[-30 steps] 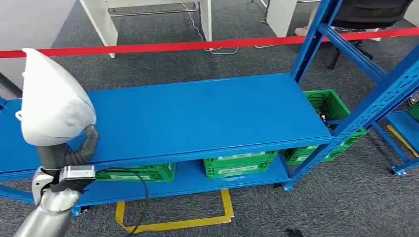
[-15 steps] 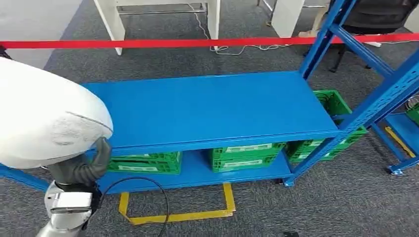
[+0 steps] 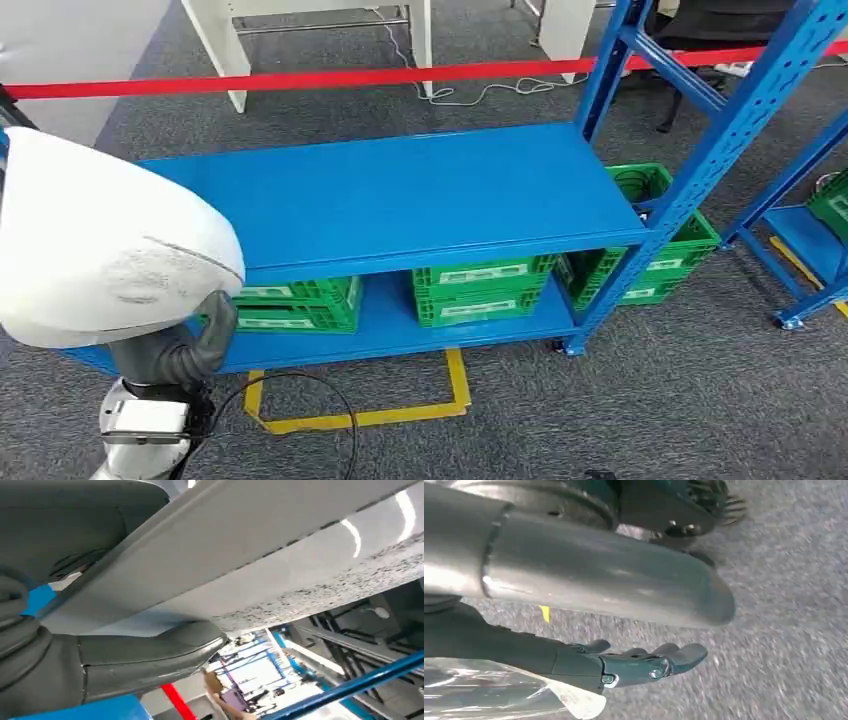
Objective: Take the parts from the cabinet and place them on the table.
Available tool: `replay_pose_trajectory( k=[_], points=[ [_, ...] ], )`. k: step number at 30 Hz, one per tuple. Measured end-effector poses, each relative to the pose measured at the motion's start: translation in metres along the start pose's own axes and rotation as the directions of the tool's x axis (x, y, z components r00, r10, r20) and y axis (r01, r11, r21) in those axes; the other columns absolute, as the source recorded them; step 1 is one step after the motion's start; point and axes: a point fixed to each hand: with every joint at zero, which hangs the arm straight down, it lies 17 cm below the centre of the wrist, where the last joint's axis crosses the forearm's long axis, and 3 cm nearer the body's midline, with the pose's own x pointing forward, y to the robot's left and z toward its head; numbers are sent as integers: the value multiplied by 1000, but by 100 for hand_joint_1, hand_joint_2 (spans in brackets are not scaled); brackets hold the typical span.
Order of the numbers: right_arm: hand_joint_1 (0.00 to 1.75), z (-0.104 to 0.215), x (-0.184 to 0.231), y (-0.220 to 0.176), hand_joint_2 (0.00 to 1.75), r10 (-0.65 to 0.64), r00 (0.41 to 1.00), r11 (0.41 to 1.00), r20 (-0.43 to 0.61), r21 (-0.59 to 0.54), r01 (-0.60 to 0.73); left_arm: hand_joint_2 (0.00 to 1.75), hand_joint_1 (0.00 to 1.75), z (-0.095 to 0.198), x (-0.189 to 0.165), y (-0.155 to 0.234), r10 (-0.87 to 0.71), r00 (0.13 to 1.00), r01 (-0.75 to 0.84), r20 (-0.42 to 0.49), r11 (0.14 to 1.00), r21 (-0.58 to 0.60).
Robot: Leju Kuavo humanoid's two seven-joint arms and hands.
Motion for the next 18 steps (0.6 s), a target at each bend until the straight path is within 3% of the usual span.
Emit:
replay_pose_trajectory(
  k=[10, 18],
  points=[
    [0, 1, 4, 3, 0, -80, 997, 997, 15, 10, 80, 175, 175, 4, 3, 1, -15, 1000, 15, 6, 1000, -8],
    [0, 5, 4, 20, 0, -95, 995, 991, 20, 97, 93, 175, 175, 5, 4, 2, -43, 999, 43, 14, 999, -6]
  ],
)
